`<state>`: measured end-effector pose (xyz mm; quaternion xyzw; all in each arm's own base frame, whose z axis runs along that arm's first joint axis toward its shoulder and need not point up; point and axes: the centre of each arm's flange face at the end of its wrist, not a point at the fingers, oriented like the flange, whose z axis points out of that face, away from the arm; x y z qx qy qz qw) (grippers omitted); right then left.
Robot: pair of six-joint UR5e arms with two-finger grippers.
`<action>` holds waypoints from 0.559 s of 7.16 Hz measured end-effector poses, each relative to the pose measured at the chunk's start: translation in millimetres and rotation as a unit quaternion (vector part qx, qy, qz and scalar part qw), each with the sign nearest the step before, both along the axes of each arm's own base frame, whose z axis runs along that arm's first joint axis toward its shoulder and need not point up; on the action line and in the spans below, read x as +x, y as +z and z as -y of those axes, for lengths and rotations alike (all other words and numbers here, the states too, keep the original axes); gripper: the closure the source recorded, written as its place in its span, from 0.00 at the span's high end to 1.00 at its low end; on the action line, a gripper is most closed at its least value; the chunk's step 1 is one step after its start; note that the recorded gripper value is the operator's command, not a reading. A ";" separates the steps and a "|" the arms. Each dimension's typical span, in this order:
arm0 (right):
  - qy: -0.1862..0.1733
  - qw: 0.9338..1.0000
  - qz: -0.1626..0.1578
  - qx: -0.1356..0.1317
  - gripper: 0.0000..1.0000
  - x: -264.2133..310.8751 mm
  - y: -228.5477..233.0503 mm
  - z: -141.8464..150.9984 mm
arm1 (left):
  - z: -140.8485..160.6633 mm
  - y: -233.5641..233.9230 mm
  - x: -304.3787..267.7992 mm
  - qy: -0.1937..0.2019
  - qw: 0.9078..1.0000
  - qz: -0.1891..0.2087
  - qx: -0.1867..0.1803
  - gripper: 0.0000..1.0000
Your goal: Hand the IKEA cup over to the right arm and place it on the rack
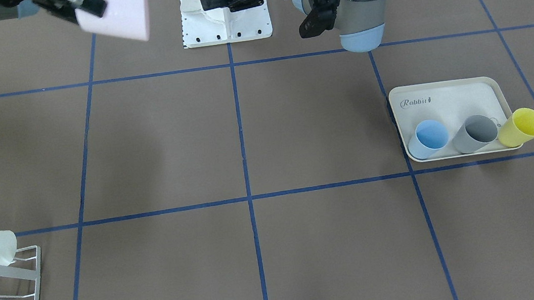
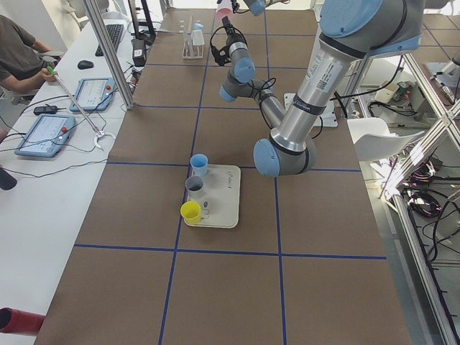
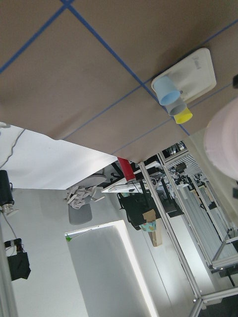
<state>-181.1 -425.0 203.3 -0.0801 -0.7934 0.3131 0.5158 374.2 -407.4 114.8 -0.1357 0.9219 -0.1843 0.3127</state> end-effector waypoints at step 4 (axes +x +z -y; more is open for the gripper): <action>0.035 0.950 -0.305 0.052 0.00 84.4 149.5 84.2 | 23.6 18.4 3.6 -0.046 0.998 0.043 0.006 0.84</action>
